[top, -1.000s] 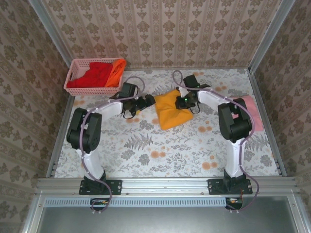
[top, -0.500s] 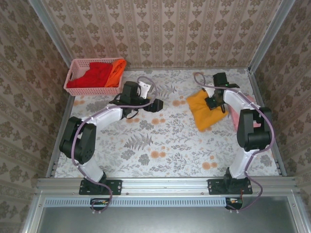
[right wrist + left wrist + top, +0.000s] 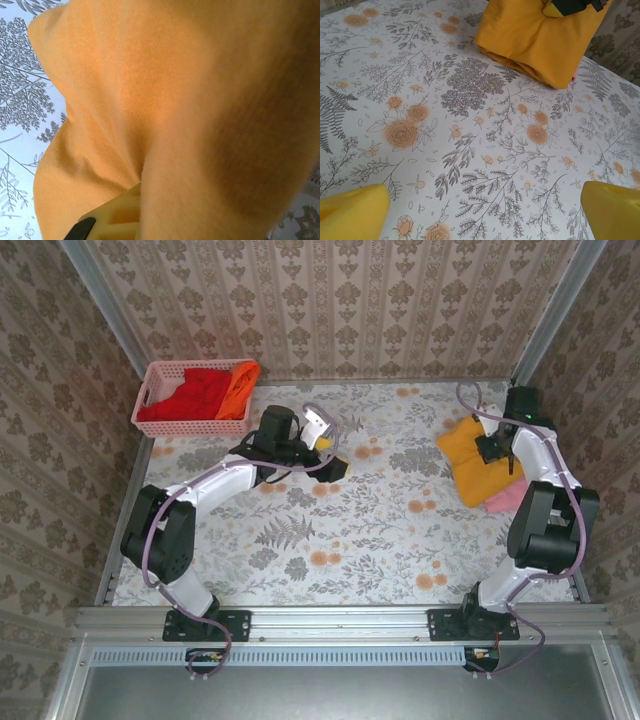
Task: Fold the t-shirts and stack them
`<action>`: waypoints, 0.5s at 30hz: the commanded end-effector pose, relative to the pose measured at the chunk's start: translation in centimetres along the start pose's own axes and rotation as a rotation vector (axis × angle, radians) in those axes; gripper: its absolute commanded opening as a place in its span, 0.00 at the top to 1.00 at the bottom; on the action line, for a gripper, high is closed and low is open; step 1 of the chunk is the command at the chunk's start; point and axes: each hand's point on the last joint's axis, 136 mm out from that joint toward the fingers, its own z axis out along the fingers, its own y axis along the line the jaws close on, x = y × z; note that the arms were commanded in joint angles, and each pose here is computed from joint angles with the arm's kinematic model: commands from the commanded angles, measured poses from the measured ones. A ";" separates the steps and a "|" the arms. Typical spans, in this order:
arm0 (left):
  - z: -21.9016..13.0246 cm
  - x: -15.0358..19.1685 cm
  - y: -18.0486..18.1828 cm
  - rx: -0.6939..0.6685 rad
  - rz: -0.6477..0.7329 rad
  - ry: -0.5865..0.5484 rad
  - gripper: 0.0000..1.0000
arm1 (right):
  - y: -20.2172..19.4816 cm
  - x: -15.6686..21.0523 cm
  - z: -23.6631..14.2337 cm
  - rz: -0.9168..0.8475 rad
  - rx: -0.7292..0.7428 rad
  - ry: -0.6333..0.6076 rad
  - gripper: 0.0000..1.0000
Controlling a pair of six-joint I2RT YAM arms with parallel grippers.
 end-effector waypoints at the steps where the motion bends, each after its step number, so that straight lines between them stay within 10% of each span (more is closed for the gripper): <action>1: -0.4 -1.8 -0.8 0.040 0.045 -0.041 0.00 | 0.3 -0.8 -2.3 -0.024 -0.065 -0.057 1.00; 15: 1.1 -2.3 -0.4 0.088 0.019 -0.045 0.00 | -2.0 -0.2 -5.0 0.058 -0.078 -0.127 1.00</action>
